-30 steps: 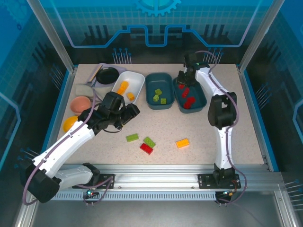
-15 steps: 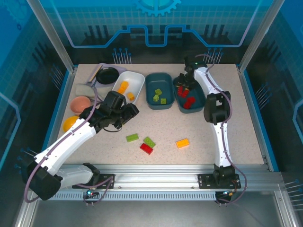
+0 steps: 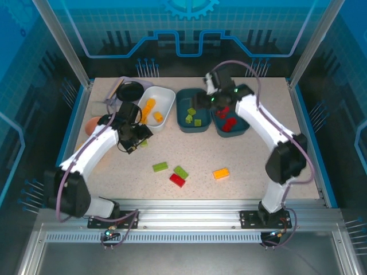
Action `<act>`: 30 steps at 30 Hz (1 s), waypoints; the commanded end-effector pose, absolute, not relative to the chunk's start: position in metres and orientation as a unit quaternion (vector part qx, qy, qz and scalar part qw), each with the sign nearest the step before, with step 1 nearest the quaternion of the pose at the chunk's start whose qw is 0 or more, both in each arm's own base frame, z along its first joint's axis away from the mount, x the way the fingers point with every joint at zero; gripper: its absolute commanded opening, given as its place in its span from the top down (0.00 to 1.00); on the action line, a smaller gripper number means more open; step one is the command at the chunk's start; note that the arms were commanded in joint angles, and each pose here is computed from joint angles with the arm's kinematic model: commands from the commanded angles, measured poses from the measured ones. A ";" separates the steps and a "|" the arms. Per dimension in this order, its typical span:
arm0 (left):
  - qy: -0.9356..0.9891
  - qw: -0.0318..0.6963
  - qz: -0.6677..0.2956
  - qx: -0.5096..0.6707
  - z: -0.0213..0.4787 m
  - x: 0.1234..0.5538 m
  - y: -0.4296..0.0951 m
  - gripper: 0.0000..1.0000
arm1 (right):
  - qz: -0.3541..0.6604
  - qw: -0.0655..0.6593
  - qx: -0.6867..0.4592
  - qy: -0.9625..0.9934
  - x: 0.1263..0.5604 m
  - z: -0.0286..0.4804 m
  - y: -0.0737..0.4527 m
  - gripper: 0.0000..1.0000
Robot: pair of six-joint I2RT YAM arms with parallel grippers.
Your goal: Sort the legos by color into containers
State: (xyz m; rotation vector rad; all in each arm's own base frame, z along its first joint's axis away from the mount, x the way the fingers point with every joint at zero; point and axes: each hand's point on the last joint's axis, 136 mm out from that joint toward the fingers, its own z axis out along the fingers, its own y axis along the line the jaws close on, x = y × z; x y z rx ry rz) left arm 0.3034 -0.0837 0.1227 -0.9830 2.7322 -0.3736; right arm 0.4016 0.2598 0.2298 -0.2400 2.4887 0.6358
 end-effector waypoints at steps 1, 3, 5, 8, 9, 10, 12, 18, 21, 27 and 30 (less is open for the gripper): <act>0.951 0.091 -0.119 -0.269 0.110 0.318 -0.078 0.24 | 0.317 0.287 -0.166 0.889 0.356 0.230 0.305 0.23; 0.957 0.083 -0.112 -0.253 0.099 0.330 -0.074 0.24 | 0.347 0.263 -0.185 0.881 0.324 0.223 0.319 0.20; 0.964 0.078 -0.105 -0.232 0.090 0.341 -0.073 0.24 | 0.359 0.244 -0.197 0.879 0.299 0.215 0.325 0.18; 0.972 0.064 -0.092 -0.205 0.074 0.354 -0.072 0.25 | 0.358 0.222 -0.203 0.884 0.274 0.203 0.325 0.17; 0.974 0.060 -0.087 -0.201 0.068 0.358 -0.072 0.25 | 0.358 0.218 -0.201 0.886 0.268 0.200 0.323 0.18; 0.975 0.055 -0.081 -0.198 0.063 0.361 -0.071 0.26 | 0.357 0.217 -0.198 0.887 0.265 0.199 0.321 0.17; 0.977 0.049 -0.072 -0.194 0.055 0.364 -0.069 0.28 | 0.353 0.216 -0.193 0.890 0.261 0.198 0.315 0.17; 0.979 0.036 -0.040 -0.194 0.039 0.365 -0.061 0.31 | 0.340 0.217 -0.189 0.895 0.259 0.198 0.308 0.18; 0.980 0.031 -0.028 -0.197 0.030 0.361 -0.056 0.36 | 0.337 0.213 -0.186 0.898 0.259 0.197 0.307 0.18; 0.980 0.027 -0.028 -0.195 0.016 0.360 -0.057 0.47 | 0.333 0.210 -0.183 0.901 0.261 0.196 0.307 0.19; 0.980 0.025 -0.033 -0.193 0.014 0.361 -0.060 0.50 | 0.329 0.209 -0.181 0.903 0.261 0.196 0.306 0.19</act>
